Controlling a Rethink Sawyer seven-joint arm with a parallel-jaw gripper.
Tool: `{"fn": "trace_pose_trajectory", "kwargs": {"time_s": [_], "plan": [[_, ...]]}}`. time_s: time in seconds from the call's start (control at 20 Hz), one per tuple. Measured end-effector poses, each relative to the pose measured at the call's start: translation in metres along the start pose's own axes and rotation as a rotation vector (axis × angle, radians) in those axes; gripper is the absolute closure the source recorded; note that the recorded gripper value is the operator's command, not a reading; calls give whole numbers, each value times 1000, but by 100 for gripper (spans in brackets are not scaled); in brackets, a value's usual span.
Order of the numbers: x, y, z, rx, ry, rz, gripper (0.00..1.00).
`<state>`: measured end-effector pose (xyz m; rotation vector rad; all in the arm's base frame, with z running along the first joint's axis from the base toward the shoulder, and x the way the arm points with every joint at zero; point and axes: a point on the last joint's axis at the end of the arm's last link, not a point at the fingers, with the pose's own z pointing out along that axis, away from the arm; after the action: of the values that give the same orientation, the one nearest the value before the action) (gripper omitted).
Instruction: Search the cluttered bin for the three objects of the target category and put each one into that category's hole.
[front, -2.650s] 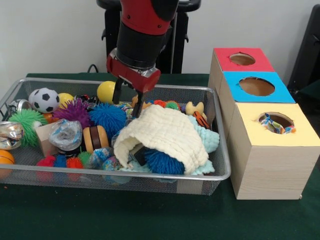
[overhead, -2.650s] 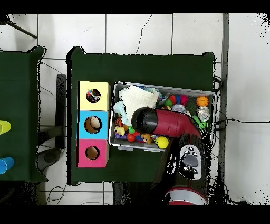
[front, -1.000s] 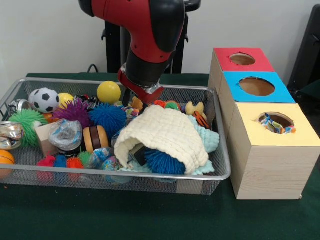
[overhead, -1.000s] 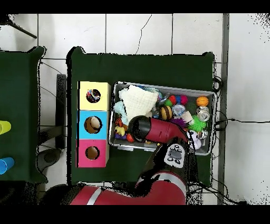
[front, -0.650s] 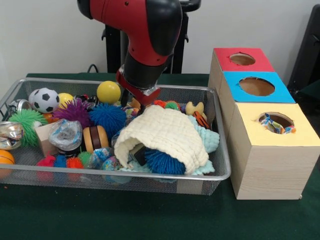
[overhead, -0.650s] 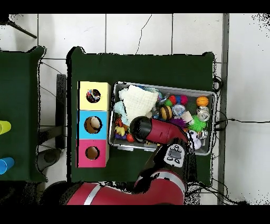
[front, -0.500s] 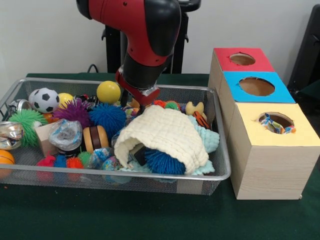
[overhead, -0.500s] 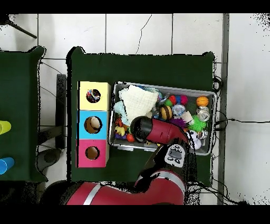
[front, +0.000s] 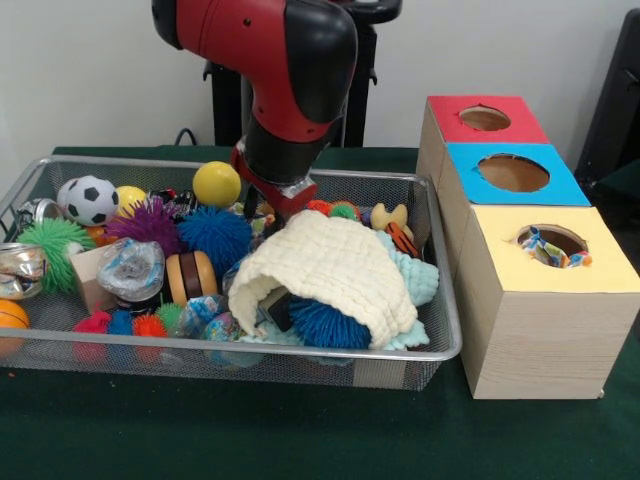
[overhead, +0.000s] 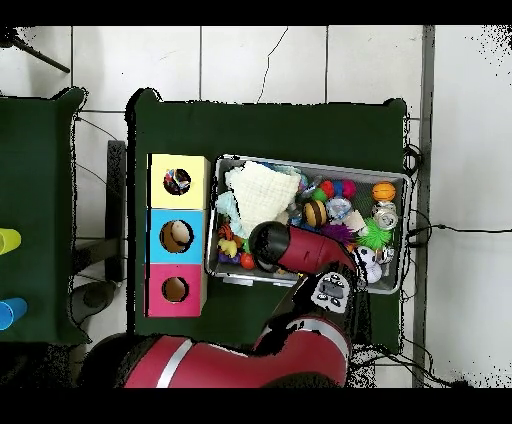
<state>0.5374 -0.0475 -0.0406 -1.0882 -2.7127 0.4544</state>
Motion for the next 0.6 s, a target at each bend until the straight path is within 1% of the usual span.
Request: {"fn": "trace_pose_trajectory", "kwargs": {"time_s": [0.6], "plan": [[-1, -3, 3, 4, 4, 4, 100]]}}
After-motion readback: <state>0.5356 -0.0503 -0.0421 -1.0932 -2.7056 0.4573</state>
